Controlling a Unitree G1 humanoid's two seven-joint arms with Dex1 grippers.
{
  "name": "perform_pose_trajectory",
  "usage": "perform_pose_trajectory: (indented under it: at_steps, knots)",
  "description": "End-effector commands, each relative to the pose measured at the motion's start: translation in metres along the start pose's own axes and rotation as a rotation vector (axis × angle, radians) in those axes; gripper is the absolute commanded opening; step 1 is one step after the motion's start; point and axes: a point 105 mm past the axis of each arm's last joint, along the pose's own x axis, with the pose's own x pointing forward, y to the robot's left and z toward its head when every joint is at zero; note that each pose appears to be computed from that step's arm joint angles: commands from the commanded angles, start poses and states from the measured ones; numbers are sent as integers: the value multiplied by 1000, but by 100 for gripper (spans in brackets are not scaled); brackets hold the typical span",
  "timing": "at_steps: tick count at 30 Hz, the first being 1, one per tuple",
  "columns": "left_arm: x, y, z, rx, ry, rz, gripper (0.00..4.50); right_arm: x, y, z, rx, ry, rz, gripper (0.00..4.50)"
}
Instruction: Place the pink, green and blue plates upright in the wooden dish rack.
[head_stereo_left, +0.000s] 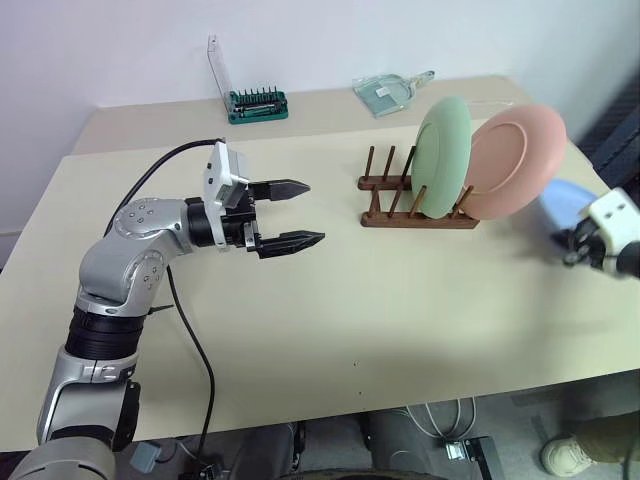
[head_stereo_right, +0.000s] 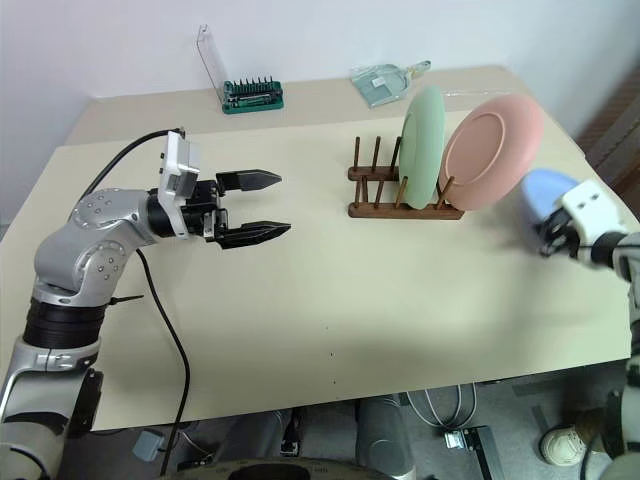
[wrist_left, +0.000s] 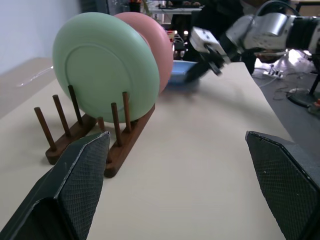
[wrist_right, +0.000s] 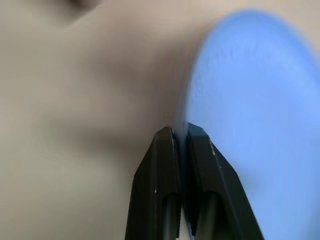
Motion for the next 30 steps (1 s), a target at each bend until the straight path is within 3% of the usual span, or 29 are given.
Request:
perform_pose_trajectory:
  at_steps: [1, 4, 6, 8, 11, 14, 19, 23, 30]
  knots:
    - [-3, 3, 11, 42, -25, 14, 450, -12, -49, 43, 4, -151, -281, 4]
    - [-2, 4, 13, 51, -32, 21, 450, -31, -85, 76, 50, -287, -504, 4]
    - [-1, 7, 14, 47, -37, 30, 450, -36, -86, 107, 73, -447, -520, 4]
    - [-2, 9, 14, 46, -35, 41, 450, -36, -67, 145, 198, -682, -364, 4]
    - [-3, 11, 15, 45, -41, 56, 450, -50, -16, 204, 367, -1009, 44, 4]
    - [-5, 13, 20, 62, -69, 84, 450, -74, 14, 236, 566, -1163, 328, 4]
    - [-7, 14, 20, 53, -82, 107, 450, -104, 56, 259, 678, -1231, 701, 4]
    - [-9, 14, 21, 54, -81, 117, 450, -97, 79, 253, 619, -1173, 753, 4]
    - [-13, 14, 22, 51, -78, 128, 450, -102, 90, 254, 735, -1166, 890, 4]
